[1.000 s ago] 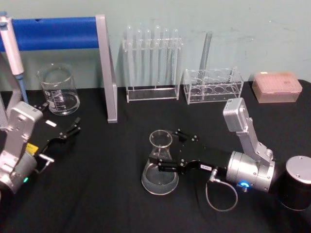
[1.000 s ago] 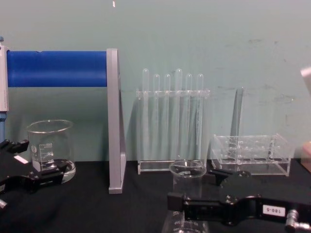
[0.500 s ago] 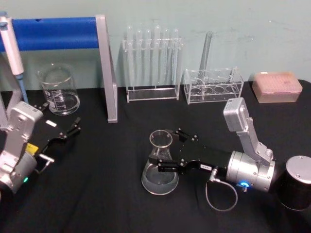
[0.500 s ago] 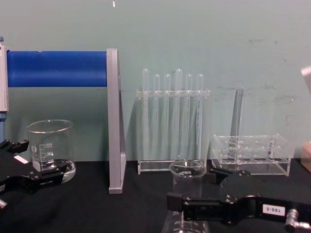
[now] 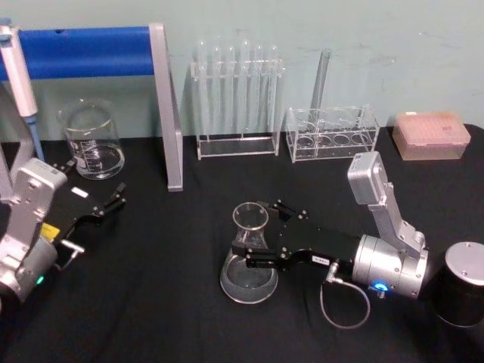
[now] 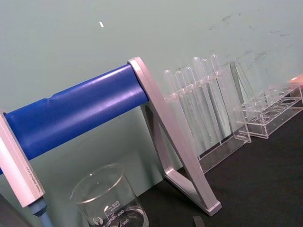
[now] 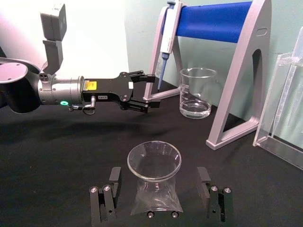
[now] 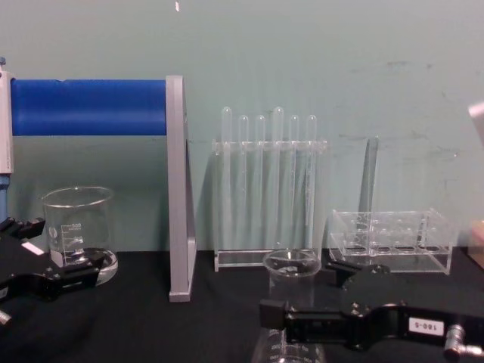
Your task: Grasp the erlenmeyer flask with one hand, shake it three times, then place it back.
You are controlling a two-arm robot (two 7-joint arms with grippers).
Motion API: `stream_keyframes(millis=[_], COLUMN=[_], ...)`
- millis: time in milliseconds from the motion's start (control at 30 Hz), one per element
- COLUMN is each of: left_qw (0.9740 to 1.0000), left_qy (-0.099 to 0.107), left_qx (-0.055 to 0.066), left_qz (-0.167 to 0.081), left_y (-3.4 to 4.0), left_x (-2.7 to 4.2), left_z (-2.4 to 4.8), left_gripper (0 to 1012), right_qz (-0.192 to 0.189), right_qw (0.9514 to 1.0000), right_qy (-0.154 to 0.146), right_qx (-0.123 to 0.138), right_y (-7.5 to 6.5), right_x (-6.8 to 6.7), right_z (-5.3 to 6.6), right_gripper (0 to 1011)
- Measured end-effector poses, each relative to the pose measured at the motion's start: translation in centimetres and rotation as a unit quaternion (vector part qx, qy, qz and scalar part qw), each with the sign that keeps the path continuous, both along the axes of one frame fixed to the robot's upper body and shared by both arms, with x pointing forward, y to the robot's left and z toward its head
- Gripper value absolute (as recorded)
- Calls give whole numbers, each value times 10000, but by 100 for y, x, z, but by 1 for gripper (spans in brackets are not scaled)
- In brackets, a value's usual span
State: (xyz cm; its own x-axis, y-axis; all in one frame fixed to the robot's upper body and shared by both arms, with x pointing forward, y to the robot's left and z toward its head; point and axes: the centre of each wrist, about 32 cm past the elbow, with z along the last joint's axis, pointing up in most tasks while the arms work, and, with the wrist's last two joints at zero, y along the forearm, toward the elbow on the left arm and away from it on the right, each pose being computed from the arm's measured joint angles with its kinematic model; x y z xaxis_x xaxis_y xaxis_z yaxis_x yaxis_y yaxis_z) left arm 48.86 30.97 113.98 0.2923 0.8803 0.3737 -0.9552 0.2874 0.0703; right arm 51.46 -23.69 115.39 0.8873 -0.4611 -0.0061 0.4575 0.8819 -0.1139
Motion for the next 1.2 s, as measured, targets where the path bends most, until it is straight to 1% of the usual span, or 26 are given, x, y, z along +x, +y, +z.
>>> stream_keyframes(millis=[167, 400, 633, 767, 833, 933, 967, 1033, 1067, 1100, 1133, 1167, 1200], left_qw=[10000, 10000, 10000, 10000, 10000, 10000, 10000, 10000, 10000, 10000, 10000, 10000, 10000], left_qy=[0, 0, 0, 0, 0, 0, 0, 0, 0, 0, 0, 0, 0], left_qx=[0, 0, 0, 0, 0, 0, 0, 0, 0, 0, 0, 0, 0], left_qz=[0, 0, 0, 0, 0, 0, 0, 0, 1, 0, 0, 0, 0], left_y=[0, 0, 0, 0, 0, 0, 0, 0, 0, 0, 0, 0, 0], left_x=[0, 0, 0, 0, 0, 0, 0, 0, 0, 0, 0, 0, 0], left_z=[0, 0, 0, 0, 0, 0, 0, 0, 0, 0, 0, 0, 0], left_gripper=[1001, 1001, 1001, 1001, 1001, 1001, 1001, 1001, 1001, 1001, 1001, 1001, 1001], right_qz=[48, 141, 127, 44, -91, -244, -386, -516, -662, -723, -873, -873, -958], right_qw=[10000, 9999, 9998, 9998, 9997, 9994, 9990, 9984, 9976, 9972, 9960, 9960, 9953], right_qy=[9, 35, 50, 43, 34, 14, -5, -21, -41, -48, -67, -67, -86], right_qx=[-21, -57, -145, -209, -241, -245, -240, -229, -212, -205, -170, -170, -148], right_y=[-13, -75, -199, -287, -364, -427, -477, -512, -549, -561, -584, -584, -594], right_x=[-2, -34, -138, -204, -254, -293, -318, -338, -351, -354, -358, -358, -358], right_z=[-2, -4, -3, 2, 7, 13, 15, 14, 14, 13, 13, 13, 16], right_gripper=[1000, 1000, 1000, 1000, 1000, 1000, 1000, 1000, 1000, 1000, 1000, 1000, 1000])
